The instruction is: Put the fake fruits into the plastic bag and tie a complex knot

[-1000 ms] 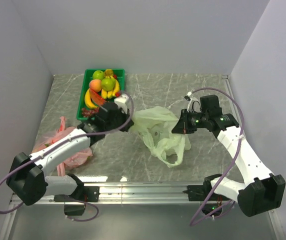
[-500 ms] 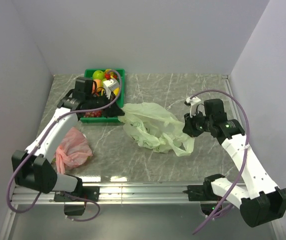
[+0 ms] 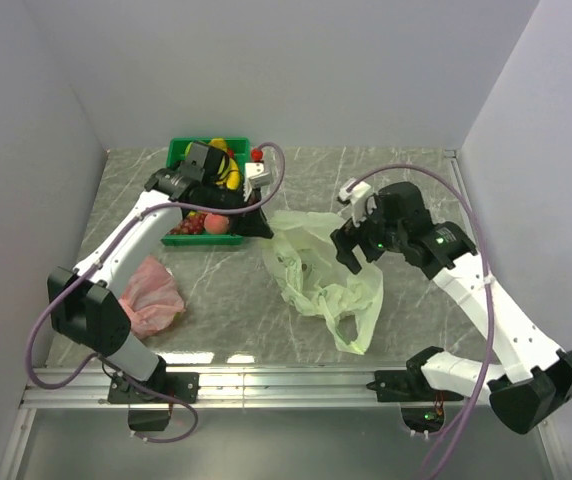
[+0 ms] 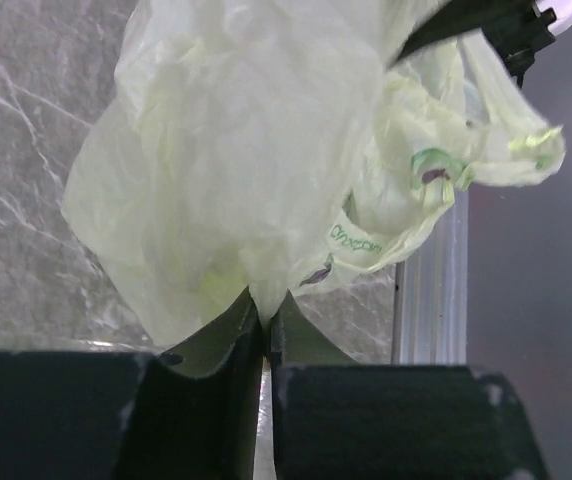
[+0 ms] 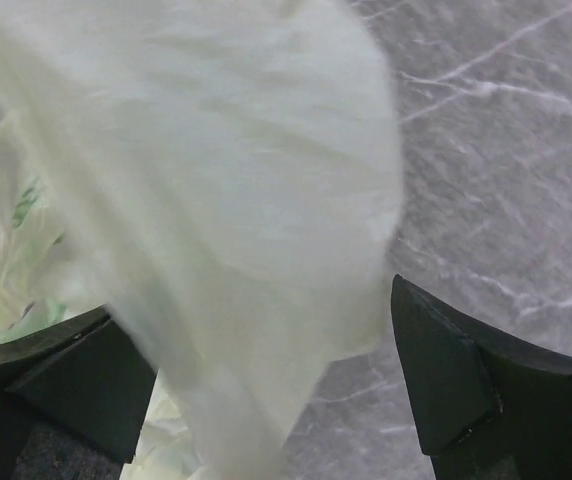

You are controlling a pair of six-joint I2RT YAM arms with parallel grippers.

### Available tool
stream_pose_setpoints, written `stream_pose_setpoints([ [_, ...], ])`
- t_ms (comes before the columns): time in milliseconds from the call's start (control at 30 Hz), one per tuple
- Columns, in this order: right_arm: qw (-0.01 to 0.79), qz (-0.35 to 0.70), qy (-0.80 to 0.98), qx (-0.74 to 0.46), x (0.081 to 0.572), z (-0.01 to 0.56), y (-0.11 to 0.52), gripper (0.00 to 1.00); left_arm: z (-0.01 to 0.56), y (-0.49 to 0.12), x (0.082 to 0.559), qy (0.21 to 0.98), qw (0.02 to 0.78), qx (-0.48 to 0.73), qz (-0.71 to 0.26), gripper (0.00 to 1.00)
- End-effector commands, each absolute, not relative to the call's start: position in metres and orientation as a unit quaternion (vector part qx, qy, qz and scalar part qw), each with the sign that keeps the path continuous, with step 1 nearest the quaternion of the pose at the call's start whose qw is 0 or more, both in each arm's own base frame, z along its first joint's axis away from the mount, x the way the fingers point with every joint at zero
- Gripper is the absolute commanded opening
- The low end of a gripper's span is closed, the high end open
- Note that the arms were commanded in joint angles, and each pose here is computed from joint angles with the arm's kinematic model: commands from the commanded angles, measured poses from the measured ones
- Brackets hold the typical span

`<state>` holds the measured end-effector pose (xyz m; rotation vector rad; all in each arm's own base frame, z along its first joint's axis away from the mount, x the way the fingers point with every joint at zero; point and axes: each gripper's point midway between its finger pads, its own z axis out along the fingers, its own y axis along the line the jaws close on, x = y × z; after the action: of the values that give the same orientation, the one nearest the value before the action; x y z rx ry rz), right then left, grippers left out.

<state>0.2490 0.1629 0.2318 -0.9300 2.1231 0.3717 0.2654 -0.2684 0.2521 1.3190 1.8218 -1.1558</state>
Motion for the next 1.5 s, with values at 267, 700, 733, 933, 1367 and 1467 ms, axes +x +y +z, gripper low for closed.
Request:
stream_pose_setpoints([
  [267,0.355,0.161,0.851,-0.351,0.256,0.214,0.184,0.00,0.284,-0.278,0.321,0.711,0.333,0.404,-0.471,0.45],
  [700,0.374,0.245,0.891,-0.082,0.278,0.234,0.134,0.00,0.312,-0.141,0.397,0.826,0.521,0.096,-0.194,0.99],
  [733,0.379,0.238,0.891,-0.077,0.281,0.233,0.130,0.00,0.303,-0.128,0.402,0.839,0.514,0.071,-0.166,0.99],
  [933,0.377,0.214,0.899,-0.066,0.291,0.225,0.119,0.00,0.257,-0.102,0.428,0.868,0.476,-0.053,-0.131,0.99],
  [1367,0.365,0.223,0.894,-0.132,0.298,0.212,0.130,0.00,0.185,-0.105,0.473,0.904,0.409,-0.067,-0.105,0.89],
  [1467,0.370,0.217,0.893,-0.136,0.299,0.212,0.128,0.00,0.173,-0.113,0.447,0.912,0.391,-0.016,-0.127,0.94],
])
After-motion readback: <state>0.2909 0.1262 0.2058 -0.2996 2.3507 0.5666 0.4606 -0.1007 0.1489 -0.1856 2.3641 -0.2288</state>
